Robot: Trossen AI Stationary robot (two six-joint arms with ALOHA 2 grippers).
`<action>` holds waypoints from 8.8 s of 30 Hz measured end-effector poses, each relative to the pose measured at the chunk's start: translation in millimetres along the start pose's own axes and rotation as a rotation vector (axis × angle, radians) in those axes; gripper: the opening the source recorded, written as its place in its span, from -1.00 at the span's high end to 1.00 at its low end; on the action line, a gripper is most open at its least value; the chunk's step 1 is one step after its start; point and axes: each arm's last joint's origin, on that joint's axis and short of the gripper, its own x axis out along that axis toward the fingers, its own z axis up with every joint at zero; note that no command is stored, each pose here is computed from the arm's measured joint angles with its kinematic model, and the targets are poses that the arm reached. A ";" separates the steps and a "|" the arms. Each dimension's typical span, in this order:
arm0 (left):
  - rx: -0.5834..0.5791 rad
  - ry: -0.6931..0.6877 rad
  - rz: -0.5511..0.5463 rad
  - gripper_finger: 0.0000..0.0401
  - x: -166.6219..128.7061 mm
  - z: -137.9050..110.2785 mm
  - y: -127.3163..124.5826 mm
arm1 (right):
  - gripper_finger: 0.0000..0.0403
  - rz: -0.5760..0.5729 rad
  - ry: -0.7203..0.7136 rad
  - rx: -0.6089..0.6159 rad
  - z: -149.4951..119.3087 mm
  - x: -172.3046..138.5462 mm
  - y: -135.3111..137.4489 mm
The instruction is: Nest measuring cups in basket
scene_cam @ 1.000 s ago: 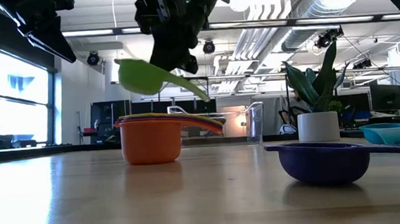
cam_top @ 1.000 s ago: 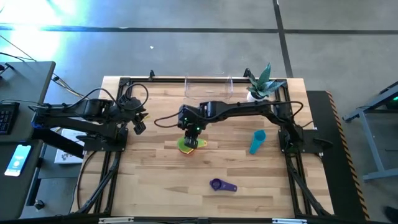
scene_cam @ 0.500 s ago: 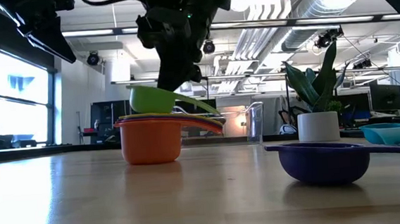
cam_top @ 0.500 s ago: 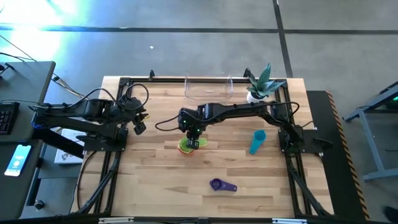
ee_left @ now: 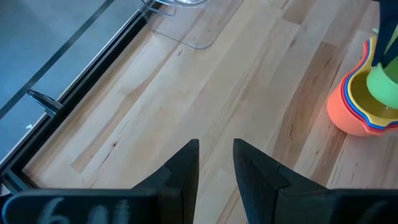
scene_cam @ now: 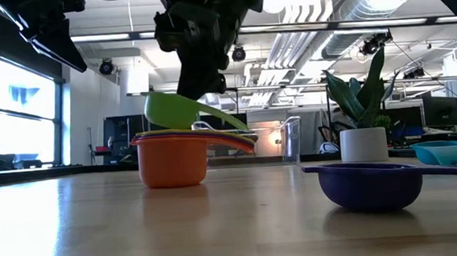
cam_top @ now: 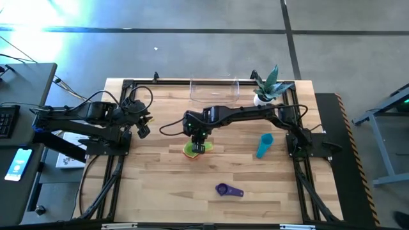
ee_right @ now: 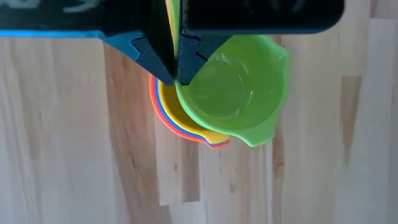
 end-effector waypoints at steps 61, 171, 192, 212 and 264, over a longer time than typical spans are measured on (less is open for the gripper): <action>0.101 -0.096 0.018 0.55 -0.2 9.0 -1.9 | 0.71 -0.556 0.259 0.800 -135.3 -95.0 63.5; -0.234 0.121 -0.245 0.55 -0.8 -2.3 -7.6 | 1.00 -0.352 -0.238 0.402 -7.7 -93.1 54.3; -0.686 0.184 -0.225 0.55 -0.9 -2.3 -7.9 | 1.00 -0.284 -0.114 -0.480 1.0 -96.1 62.3; -0.762 0.187 -0.225 0.55 -1.1 -1.5 -8.2 | 1.00 -0.299 0.061 -0.767 -10.7 -24.8 90.9; -0.751 0.184 -0.222 0.55 -1.0 -1.6 -8.1 | 0.72 -0.332 0.153 -0.600 -17.9 11.9 85.9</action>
